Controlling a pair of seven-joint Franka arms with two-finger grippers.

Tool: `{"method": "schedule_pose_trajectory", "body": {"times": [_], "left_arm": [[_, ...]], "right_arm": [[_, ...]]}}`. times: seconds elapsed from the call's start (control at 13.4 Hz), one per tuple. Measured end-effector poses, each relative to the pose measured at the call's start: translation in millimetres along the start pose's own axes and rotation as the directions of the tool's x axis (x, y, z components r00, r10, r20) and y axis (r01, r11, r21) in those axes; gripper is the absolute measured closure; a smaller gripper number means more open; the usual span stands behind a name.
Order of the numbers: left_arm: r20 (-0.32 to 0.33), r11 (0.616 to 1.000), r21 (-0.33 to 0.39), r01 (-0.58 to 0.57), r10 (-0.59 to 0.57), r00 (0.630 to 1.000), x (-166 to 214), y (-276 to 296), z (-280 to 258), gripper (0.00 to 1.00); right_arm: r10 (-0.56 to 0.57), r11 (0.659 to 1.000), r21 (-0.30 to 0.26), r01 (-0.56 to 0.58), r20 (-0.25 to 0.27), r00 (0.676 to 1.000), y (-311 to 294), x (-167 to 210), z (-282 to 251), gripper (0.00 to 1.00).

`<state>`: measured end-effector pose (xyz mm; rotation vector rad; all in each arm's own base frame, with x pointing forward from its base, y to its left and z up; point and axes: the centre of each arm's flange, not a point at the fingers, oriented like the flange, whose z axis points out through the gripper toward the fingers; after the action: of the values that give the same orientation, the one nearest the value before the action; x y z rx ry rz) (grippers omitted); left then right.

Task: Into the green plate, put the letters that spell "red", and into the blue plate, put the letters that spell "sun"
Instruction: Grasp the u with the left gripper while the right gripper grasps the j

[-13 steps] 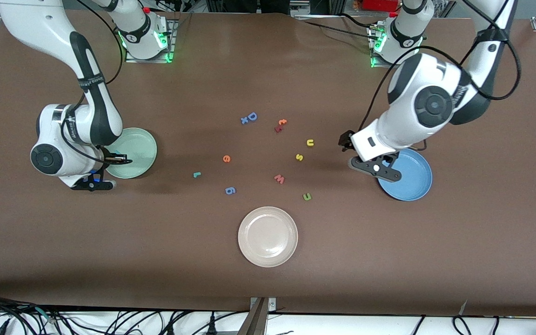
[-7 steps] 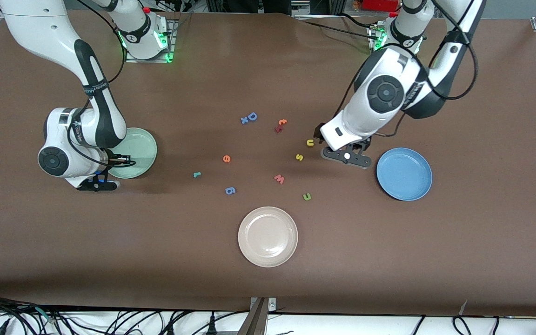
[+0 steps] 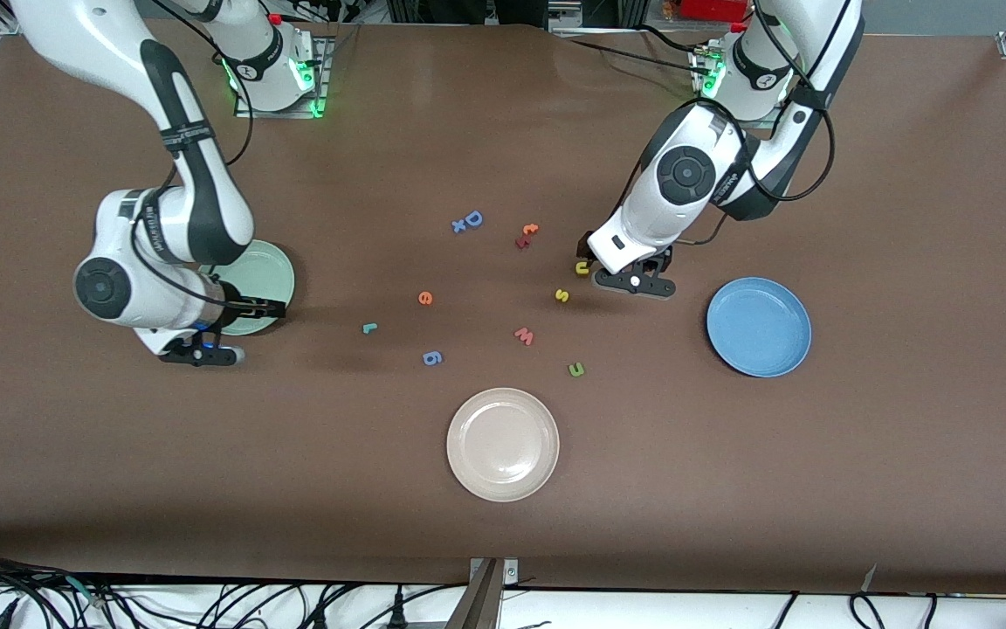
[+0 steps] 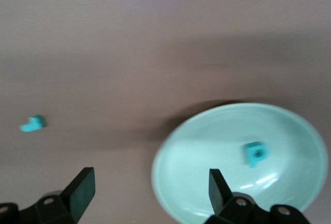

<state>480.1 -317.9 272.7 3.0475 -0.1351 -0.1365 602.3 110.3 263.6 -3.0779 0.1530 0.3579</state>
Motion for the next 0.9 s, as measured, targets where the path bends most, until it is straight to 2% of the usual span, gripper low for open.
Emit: {"method": "schedule_pose_trajectory", "body": {"times": [0.22, 0.45, 0.52, 0.9], "left_arm": [[-0.019, 0.996, 0.035, 0.077, -0.076, 0.997, -28.3, 26.0, 33.1, 0.03], [-0.003, 0.994, 0.056, 0.096, -0.096, 0.995, -33.9, 30.4, 60.5, 0.06], [-0.004, 0.994, 0.06, 0.091, -0.091, 0.996, -32.0, 29.1, 65.9, 0.04], [-0.029, 0.996, 0.032, 0.084, -0.083, 0.996, -25.8, 31.0, 85.1, 0.05]], "right_arm": [[0.086, 0.996, -0.001, -0.086, -0.045, 0.995, -52.9, -9.1, 9.0, 0.03], [0.14, 0.99, 0.001, -0.141, -0.093, 0.986, -103.6, -20.6, 33.6, 0.02], [0.151, 0.988, 0.003, -0.152, -0.107, 0.983, -111.7, -21.3, 44.5, 0.02], [0.183, 0.983, 0.023, -0.182, -0.161, 0.97, -117.3, -11.4, 75.0, 0.02]]}}
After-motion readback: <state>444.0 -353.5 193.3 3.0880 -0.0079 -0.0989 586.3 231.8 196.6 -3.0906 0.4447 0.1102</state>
